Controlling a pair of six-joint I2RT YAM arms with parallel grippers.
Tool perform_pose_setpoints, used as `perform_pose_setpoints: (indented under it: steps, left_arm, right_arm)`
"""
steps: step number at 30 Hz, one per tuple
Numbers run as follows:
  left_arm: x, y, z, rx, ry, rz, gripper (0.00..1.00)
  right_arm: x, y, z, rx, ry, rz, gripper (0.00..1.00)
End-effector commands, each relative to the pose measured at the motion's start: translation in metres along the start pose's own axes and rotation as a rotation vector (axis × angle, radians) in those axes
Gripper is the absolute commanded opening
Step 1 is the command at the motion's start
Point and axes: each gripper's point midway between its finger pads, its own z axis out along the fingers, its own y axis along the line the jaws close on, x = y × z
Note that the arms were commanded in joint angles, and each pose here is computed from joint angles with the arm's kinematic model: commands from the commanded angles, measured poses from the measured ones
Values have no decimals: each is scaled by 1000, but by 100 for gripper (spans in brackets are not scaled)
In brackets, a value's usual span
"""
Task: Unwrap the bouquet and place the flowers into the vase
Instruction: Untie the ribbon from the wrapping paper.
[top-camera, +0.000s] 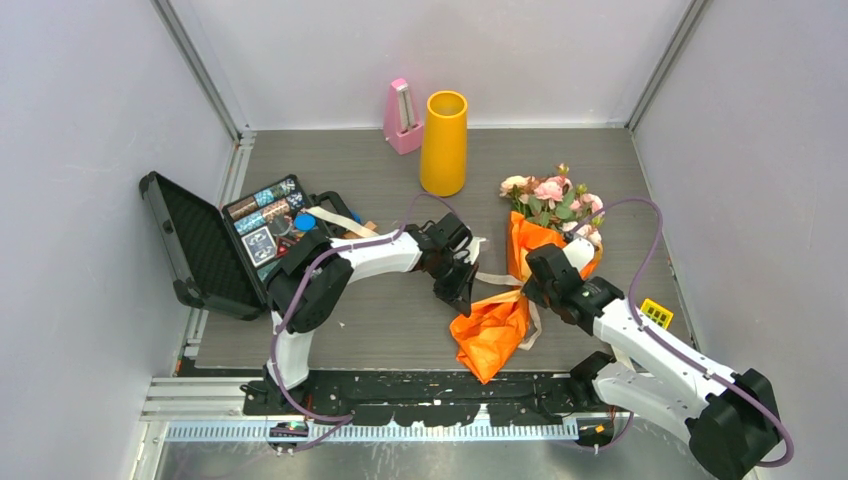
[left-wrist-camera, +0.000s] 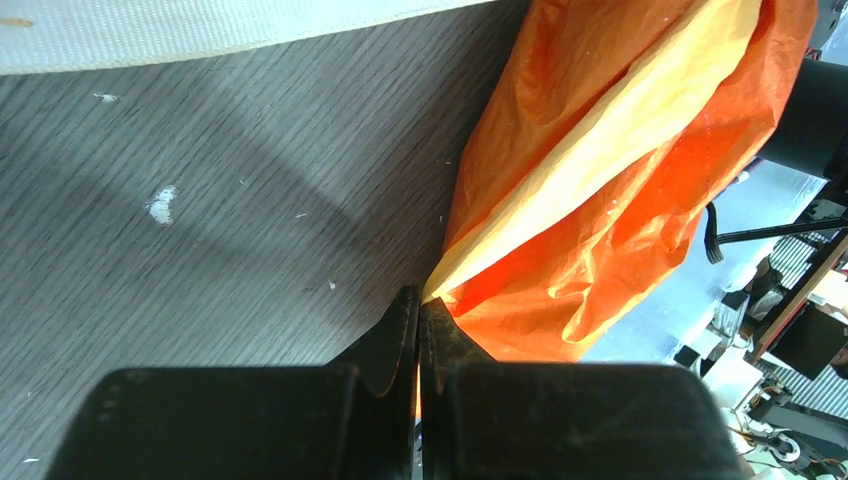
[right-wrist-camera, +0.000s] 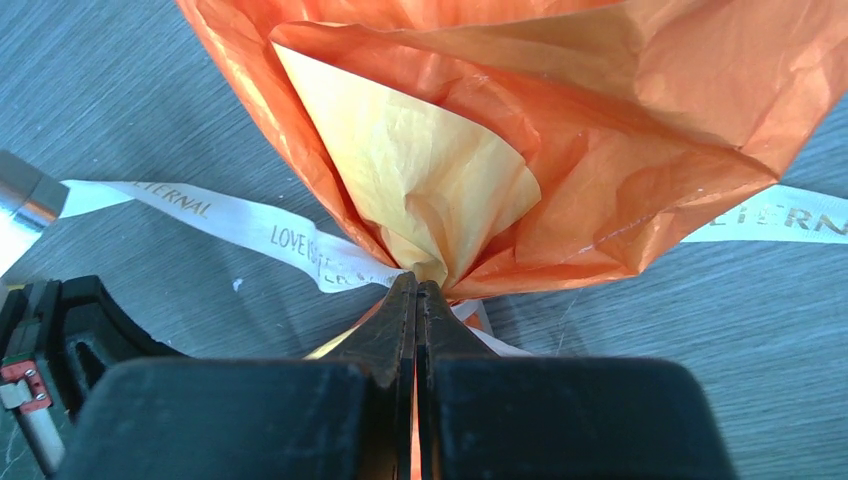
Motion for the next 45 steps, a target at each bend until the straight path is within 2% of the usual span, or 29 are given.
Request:
perform_pose_setpoints:
  steps: [1,12,22,28,31,34,35,37,40,41,45]
  left_arm:
    - [2,8,-2,-48,12,14,0]
    - [1,9,-3,-58,3,16,0]
    - [-3,13,-6,-92,-20,29,0]
    - [-11,10,-21,-117,-64,85,0]
    - [-15,15,-34,-180,-86,143,0]
    - [-17,19,-47,-230,-108,181,0]
    - [-17,19,-51,-239,-111,191,2]
    - [-19,16,-59,-246,-119,214,12]
    - [-28,5,-74,-244,-157,260,40]
    - [-33,1,-79,-241,-183,276,46]
    - [-57,-25,-91,-173,-295,302,58]
  right_arm:
    - [-14,-21,0,96,-93,43,0]
    - [-38,-22,-19,101,-156,23,0]
    - [-50,-20,-13,148,-146,-57,0]
    - [-45,1,-27,7,-76,-111,0]
    - [-28,3,-35,-50,11,-163,8]
    - [-8,5,-39,-105,103,-203,24]
    - [-4,6,-40,-123,120,-207,26]
    - [8,12,-43,-171,174,-210,33]
    - [16,26,-45,-252,217,-199,36]
    - [17,28,-44,-259,218,-194,36]
    - [22,36,-36,-293,226,-167,35]
